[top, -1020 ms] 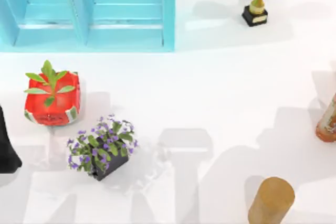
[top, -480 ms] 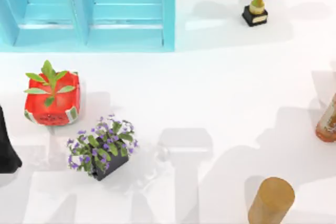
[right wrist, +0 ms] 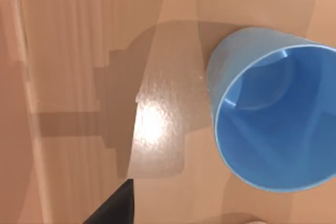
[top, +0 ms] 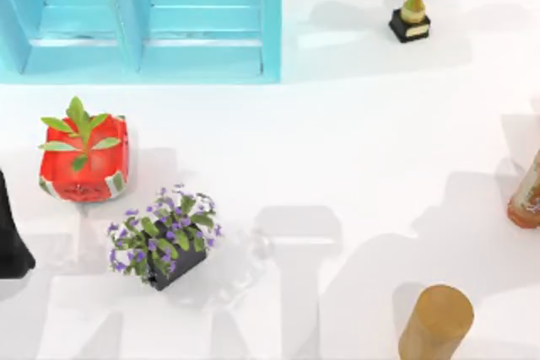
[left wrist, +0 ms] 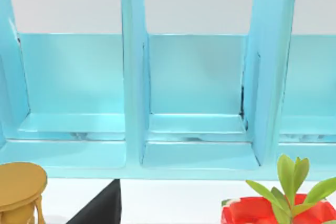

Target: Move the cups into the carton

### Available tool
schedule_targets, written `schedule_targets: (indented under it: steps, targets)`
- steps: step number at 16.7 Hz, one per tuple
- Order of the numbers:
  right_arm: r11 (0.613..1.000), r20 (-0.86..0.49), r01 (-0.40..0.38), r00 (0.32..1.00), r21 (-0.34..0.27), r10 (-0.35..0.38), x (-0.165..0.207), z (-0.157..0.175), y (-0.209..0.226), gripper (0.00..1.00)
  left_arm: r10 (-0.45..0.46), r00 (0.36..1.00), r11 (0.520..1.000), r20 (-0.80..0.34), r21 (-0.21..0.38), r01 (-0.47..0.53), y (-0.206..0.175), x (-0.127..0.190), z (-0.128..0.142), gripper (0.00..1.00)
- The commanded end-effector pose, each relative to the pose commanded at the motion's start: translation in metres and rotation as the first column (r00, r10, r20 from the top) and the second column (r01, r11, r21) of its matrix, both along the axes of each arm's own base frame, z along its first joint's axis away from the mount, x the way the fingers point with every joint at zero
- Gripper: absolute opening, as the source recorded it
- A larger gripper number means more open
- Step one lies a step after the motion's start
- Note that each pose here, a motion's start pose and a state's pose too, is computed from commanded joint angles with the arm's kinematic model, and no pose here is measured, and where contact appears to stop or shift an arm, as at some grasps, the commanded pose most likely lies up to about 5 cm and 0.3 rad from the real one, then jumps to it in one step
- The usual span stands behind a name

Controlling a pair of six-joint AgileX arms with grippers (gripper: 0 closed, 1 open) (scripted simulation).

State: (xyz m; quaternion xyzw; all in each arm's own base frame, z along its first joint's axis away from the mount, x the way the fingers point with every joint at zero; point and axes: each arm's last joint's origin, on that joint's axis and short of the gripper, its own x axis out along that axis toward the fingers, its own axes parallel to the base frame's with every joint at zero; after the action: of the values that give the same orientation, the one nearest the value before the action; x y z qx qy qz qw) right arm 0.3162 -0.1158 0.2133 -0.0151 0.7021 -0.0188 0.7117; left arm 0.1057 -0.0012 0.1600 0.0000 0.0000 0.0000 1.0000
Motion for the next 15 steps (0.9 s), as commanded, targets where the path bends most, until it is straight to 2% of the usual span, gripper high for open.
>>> schedule_targets:
  steps: [7,15]
  targets:
    - [1.000,-0.002,-0.004,1.000,0.002,0.004,0.002,0.009,0.000,1.00,0.000,1.000,1.000,0.000,0.000,0.000,0.000,0.000,0.000,1.00]
    - [1.000,-0.002,-0.005,1.000,0.001,0.005,0.003,0.091,0.000,1.00,0.000,1.000,1.000,0.000,0.000,0.000,0.000,0.000,0.000,1.00]
